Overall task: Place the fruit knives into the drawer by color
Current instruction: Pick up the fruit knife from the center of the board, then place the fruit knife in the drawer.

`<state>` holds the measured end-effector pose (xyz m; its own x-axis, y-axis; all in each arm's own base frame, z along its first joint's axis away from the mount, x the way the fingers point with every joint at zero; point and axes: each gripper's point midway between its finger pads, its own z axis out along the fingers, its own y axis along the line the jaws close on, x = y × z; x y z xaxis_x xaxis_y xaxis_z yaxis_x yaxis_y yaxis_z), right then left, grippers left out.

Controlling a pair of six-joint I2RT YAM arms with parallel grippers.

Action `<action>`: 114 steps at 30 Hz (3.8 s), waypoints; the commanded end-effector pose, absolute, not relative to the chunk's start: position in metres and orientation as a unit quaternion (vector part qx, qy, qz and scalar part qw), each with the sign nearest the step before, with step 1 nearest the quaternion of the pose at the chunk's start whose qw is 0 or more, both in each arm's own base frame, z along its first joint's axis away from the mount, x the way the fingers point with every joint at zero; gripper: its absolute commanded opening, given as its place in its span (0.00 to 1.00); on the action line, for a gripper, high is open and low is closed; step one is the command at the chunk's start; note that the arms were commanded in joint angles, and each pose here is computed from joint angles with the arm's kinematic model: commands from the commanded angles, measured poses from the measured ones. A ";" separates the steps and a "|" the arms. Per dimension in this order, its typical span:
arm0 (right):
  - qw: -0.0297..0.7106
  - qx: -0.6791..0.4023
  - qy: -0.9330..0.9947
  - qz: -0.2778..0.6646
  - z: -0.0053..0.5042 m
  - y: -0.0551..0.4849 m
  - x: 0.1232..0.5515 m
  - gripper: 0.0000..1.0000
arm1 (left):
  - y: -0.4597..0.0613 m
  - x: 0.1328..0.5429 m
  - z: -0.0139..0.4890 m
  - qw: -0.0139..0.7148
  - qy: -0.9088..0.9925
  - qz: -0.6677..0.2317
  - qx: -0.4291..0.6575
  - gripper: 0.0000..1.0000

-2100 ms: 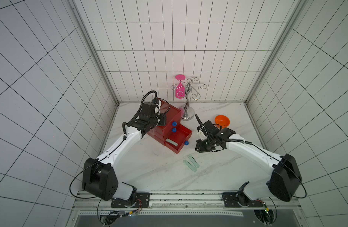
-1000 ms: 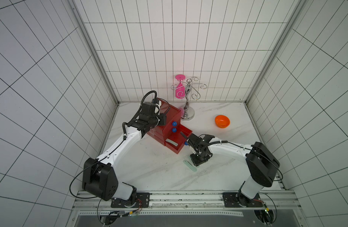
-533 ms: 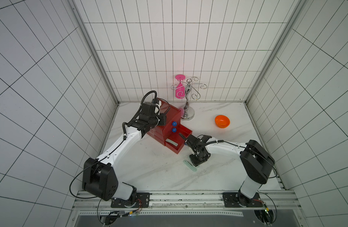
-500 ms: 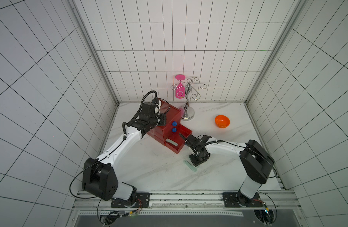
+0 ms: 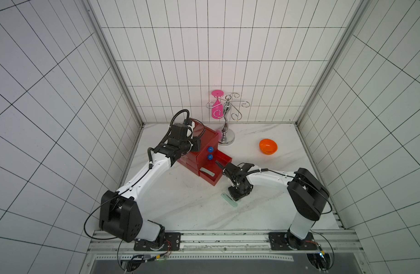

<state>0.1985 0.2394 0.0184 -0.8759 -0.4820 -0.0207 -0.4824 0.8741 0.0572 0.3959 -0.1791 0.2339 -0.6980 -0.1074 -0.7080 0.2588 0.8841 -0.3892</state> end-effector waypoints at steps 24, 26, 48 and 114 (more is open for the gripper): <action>0.013 -0.272 0.962 0.024 0.011 0.254 0.205 0.38 | -0.139 0.347 0.131 0.214 0.966 -0.143 0.001 0.00; 0.013 -0.271 0.962 0.023 0.010 0.254 0.205 0.33 | -0.139 0.347 0.131 0.214 0.966 -0.143 0.001 0.00; 0.031 -0.227 0.973 0.018 0.024 0.240 0.200 0.20 | -0.140 0.347 0.132 0.215 0.966 -0.145 0.002 0.00; 0.169 -0.056 0.952 0.249 0.143 0.337 0.347 0.20 | -0.140 0.347 0.131 0.212 0.966 -0.148 0.002 0.00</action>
<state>0.3231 0.3156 0.1056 -0.9551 -0.0759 -0.2863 -0.1846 0.9083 0.3753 0.3962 -0.1792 0.2337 -0.7000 -0.1088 -0.7058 0.2622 0.8801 -0.3957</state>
